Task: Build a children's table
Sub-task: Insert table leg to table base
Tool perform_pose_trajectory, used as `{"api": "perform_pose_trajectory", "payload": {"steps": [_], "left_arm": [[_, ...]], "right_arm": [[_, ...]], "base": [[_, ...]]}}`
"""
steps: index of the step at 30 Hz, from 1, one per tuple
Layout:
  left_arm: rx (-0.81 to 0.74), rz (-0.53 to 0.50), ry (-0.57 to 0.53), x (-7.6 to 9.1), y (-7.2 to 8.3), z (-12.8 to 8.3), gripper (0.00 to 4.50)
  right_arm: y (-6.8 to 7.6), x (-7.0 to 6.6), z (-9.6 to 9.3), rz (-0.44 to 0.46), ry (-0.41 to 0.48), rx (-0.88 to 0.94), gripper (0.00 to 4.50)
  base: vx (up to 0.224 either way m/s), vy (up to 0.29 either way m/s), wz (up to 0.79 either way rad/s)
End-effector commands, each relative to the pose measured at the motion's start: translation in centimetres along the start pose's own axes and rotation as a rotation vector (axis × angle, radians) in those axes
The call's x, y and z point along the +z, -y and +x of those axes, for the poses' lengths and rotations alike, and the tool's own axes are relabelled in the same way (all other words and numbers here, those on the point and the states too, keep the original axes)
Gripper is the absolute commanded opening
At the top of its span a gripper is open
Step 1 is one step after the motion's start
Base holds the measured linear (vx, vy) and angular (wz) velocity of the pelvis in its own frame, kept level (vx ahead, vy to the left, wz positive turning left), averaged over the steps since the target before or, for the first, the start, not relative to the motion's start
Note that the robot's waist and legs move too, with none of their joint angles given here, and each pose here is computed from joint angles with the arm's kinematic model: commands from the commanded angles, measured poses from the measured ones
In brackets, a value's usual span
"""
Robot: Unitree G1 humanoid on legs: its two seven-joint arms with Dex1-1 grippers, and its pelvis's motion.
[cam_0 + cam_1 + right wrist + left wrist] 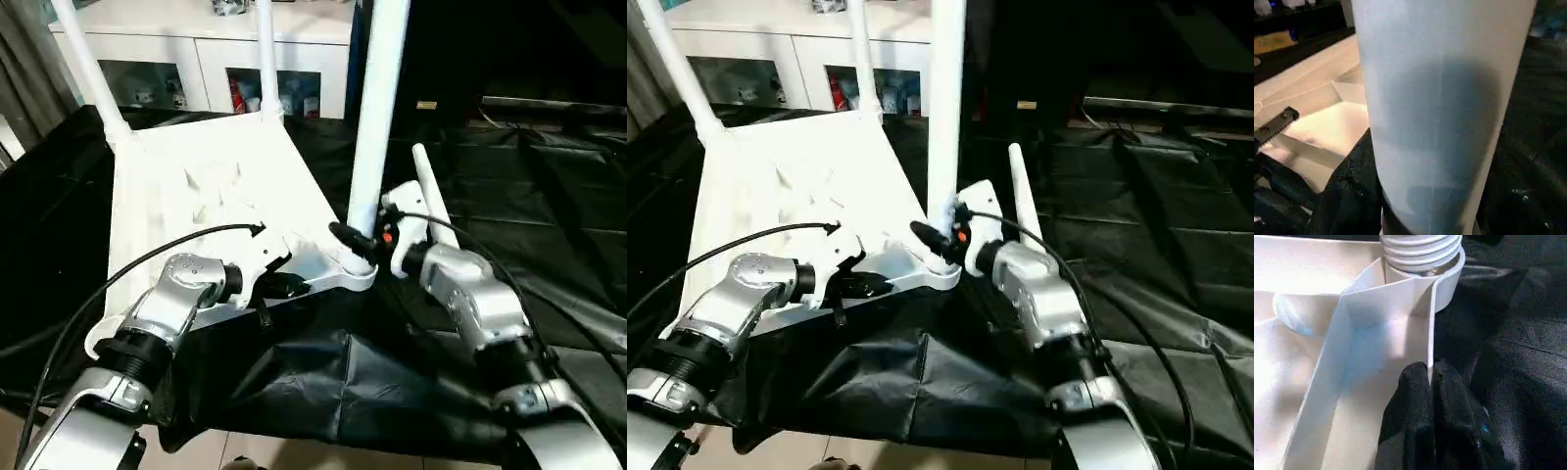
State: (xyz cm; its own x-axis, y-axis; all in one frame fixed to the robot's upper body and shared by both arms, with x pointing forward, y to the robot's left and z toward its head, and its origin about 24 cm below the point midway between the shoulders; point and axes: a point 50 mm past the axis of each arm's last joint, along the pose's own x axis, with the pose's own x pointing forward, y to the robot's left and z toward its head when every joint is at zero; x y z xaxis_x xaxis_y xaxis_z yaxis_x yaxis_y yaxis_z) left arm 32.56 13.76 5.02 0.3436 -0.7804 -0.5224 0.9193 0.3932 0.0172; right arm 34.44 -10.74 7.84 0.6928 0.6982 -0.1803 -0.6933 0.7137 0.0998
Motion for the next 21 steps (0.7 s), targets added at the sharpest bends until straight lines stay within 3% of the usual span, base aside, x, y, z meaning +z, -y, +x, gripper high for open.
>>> {"api": "perform_pose_trajectory", "payload": {"steps": [1, 14, 21], "left_arm": [[0.017, -0.033, -0.077, -1.5, -0.3, -0.5, 0.00], [-0.017, -0.029, -0.018, -0.8, -0.3, -0.3, 0.00], [-0.038, -0.028, -0.023, -0.9, 0.0, -0.3, 0.00]], "right_arm": [[0.2, -0.1, 0.2, -0.016, -0.044, -0.006, 1.93], [0.7, -0.9, 0.5, 0.046, -0.165, 0.014, 1.93], [0.9, -1.1, 0.6, 0.129, -0.158, -0.006, 1.93]], "base": [[0.000, 0.000, 0.00], [0.000, 0.000, 0.00], [0.000, 0.000, 0.00]]}}
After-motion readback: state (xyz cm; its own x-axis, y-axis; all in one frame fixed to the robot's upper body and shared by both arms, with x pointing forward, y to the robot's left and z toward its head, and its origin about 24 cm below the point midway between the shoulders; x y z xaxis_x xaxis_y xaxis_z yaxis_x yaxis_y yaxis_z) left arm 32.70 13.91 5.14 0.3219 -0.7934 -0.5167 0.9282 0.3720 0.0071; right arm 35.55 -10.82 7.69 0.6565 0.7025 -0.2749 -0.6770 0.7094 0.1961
